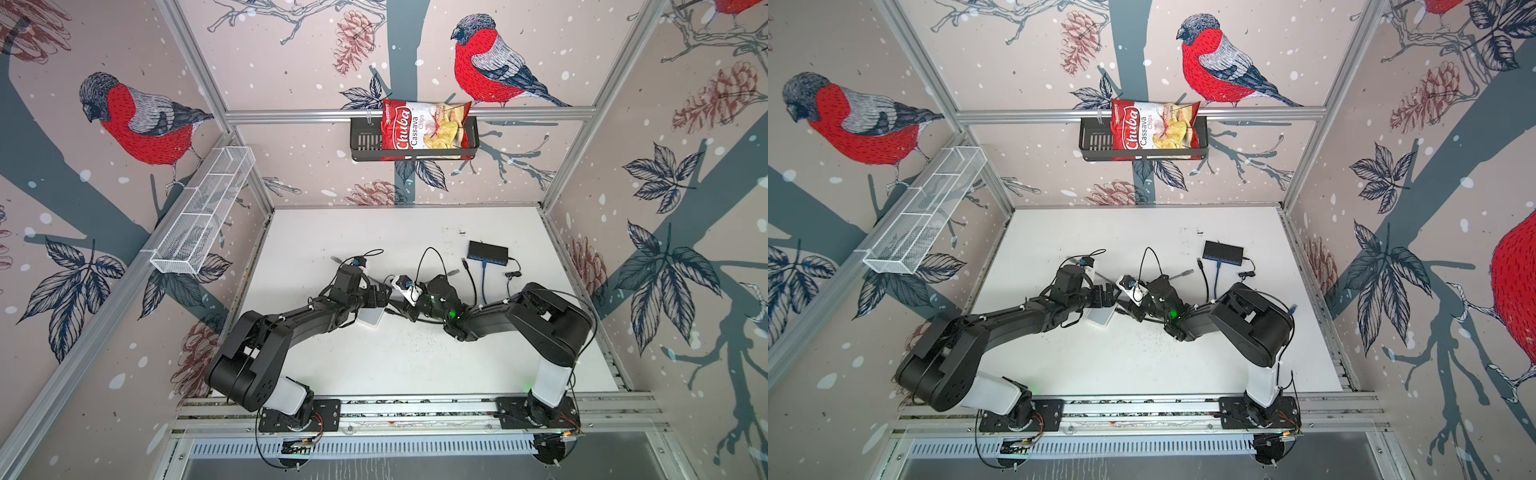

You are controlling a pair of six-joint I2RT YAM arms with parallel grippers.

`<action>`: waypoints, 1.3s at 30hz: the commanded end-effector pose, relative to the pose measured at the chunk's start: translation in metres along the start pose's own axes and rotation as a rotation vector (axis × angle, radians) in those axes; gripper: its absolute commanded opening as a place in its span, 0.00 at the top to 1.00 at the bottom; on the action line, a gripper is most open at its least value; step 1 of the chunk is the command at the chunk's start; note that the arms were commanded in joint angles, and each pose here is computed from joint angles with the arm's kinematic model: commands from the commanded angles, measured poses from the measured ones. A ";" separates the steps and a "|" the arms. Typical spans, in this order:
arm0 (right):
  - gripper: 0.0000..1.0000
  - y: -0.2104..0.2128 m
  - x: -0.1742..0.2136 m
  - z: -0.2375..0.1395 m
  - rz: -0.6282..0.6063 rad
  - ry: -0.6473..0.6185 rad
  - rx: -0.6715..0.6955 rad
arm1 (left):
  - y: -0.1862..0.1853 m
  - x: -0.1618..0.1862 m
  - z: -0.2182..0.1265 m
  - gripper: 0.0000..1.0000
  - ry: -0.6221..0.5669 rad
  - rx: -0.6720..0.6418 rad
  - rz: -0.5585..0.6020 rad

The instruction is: Insert the plug into the switch port

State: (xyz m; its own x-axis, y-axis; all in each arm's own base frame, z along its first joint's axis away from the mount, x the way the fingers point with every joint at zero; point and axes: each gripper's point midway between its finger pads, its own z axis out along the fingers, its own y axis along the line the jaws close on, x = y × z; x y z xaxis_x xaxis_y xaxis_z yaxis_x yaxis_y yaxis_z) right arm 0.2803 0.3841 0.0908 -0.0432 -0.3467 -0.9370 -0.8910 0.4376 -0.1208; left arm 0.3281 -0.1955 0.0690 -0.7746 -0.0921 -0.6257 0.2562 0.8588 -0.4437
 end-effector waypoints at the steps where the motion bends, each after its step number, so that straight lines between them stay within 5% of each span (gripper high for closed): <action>1: 0.47 -0.006 -0.003 -0.005 0.059 -0.005 0.003 | 0.003 -0.007 -0.006 0.03 -0.033 0.000 -0.038; 11: 0.54 -0.042 -0.015 -0.001 0.178 0.096 0.044 | 0.030 -0.038 -0.038 0.03 -0.195 -0.086 -0.155; 18: 0.57 -0.059 -0.022 0.018 0.112 0.195 0.065 | 0.052 -0.059 -0.060 0.03 -0.297 -0.164 -0.201; 39: 0.62 -0.030 -0.004 0.102 -0.010 0.344 -0.127 | 0.069 -0.048 -0.069 0.03 -0.287 -0.199 -0.232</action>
State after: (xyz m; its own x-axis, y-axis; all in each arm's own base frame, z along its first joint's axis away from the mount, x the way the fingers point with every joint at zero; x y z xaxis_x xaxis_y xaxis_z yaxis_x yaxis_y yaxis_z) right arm 0.3579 0.4529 0.0706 -0.1717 -0.5983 -0.7827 -0.9293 0.3621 -0.0730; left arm 0.3444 -0.0996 0.1136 -0.6008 -0.4046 -0.6894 -0.0392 0.8763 -0.4801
